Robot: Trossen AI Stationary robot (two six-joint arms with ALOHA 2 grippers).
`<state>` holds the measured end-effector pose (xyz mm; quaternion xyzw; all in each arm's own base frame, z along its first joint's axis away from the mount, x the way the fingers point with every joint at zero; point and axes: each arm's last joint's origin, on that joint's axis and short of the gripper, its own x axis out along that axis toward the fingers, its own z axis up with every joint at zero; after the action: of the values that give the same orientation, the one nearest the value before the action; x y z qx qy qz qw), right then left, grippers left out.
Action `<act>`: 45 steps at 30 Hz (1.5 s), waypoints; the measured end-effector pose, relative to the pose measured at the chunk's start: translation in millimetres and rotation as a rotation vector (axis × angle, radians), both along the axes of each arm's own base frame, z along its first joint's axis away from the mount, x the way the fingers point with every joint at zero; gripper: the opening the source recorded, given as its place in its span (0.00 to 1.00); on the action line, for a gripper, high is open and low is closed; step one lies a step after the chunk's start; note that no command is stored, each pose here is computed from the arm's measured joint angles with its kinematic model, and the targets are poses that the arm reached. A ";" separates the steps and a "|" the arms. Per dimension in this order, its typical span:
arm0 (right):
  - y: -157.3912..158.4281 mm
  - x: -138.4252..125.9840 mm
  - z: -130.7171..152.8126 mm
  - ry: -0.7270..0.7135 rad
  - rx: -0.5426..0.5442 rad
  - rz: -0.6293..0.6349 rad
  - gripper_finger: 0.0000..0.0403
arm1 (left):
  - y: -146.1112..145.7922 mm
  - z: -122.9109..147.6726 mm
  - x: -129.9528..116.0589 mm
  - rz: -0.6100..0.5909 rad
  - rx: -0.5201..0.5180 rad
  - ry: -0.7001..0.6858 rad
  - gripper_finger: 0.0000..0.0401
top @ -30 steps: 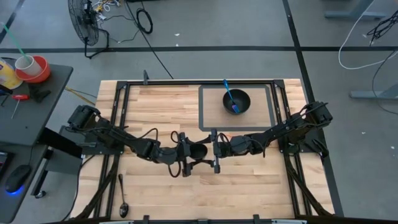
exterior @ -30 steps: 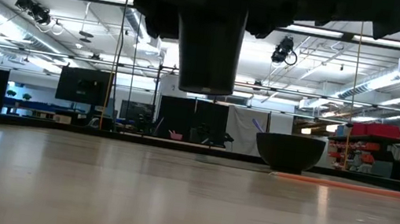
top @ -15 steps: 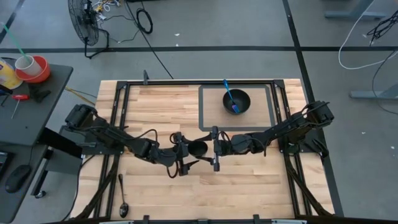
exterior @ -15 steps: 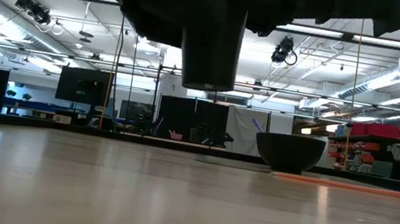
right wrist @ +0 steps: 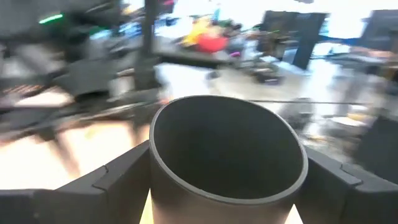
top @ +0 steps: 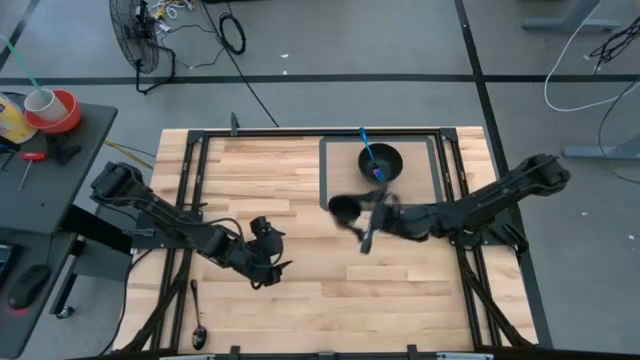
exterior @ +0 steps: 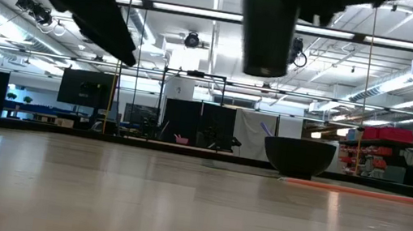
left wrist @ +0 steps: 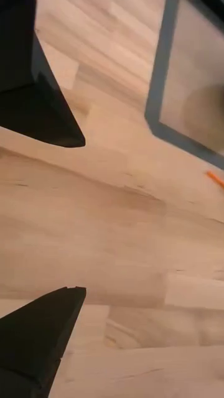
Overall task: Pick & Place Utensil
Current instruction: Put the black cup on the brown mat to the right of the black bowl
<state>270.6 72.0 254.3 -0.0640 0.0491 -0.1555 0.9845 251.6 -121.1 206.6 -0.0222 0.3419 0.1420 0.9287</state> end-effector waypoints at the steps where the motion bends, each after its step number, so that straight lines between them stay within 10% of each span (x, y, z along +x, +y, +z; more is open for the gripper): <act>1: -4.6 -7.2 1.7 -0.025 0.002 -0.048 0.78 | -0.6 -0.4 -0.9 0.005 -0.005 0.003 0.97; 24: -155.8 -116.4 -26.8 -0.234 0.052 -1.163 0.78 | 3.3 0.6 0.8 0.053 0.024 -0.023 0.96; 45: -227.7 -121.9 -100.2 -0.117 0.134 -1.502 0.78 | 3.3 0.8 1.0 0.073 0.007 -0.035 0.96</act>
<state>148.7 -155.7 154.2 0.0549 0.0366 -0.7845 0.6166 252.6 -117.7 207.4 -0.0342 0.3241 0.1767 0.9287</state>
